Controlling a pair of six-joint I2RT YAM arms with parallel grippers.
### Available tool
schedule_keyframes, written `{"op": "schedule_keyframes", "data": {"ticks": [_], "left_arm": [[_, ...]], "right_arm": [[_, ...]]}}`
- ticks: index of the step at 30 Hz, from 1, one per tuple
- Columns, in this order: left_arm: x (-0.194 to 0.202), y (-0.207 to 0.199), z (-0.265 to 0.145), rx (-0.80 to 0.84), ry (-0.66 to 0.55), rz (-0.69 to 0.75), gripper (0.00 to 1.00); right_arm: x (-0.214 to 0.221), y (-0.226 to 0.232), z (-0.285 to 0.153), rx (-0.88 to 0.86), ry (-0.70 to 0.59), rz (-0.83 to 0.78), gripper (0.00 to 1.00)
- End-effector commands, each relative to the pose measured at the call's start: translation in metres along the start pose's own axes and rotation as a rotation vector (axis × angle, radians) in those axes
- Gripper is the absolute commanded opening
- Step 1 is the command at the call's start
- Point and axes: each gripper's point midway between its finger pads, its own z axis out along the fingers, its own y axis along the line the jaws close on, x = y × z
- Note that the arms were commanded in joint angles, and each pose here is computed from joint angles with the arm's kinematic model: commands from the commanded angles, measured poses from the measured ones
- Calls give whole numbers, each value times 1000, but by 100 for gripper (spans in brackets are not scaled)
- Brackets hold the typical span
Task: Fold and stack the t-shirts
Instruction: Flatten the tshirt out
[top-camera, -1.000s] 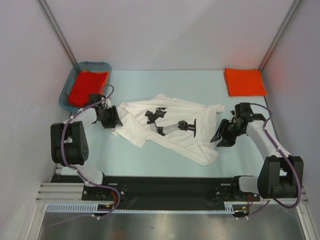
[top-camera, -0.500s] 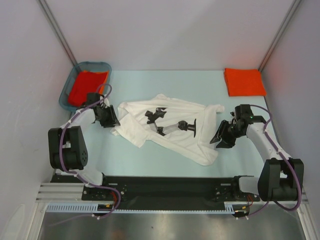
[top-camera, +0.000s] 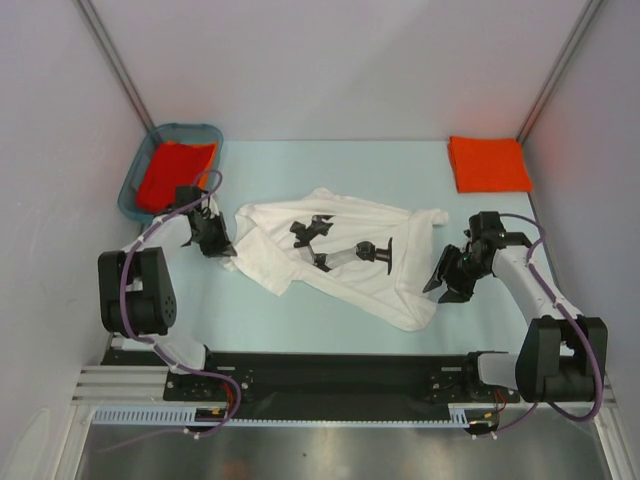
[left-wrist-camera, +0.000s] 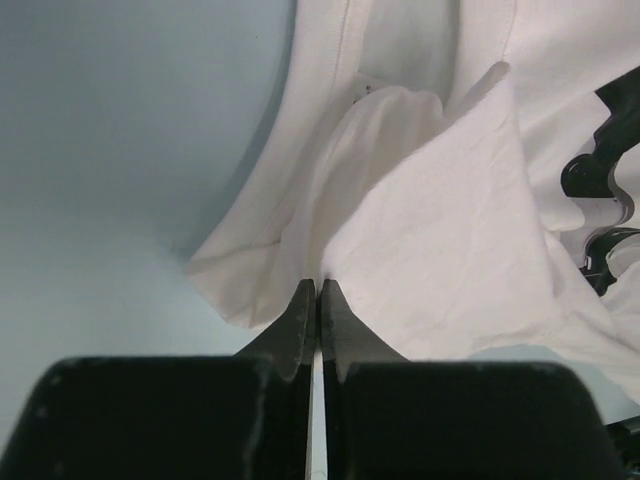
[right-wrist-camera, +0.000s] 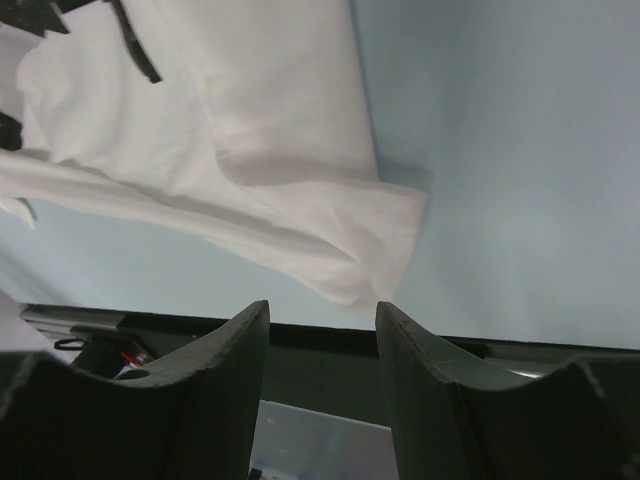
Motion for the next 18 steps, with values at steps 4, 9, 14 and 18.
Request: {"op": "schedule_keyframes", "data": {"ticks": [4, 9, 14, 18], "left_arm": [[-29, -18, -45, 21, -132, -6, 0], [-23, -31, -59, 84, -153, 1, 0], [-23, -38, -64, 118, -168, 15, 0], [-23, -41, -64, 133, -168, 18, 0]], "right_arm": [[14, -27, -1, 127, -5, 89, 49], [-3, -25, 17, 67, -27, 122, 38], [-1, -33, 30, 45, 5, 166, 48], [-8, -29, 34, 9, -35, 175, 52]]}}
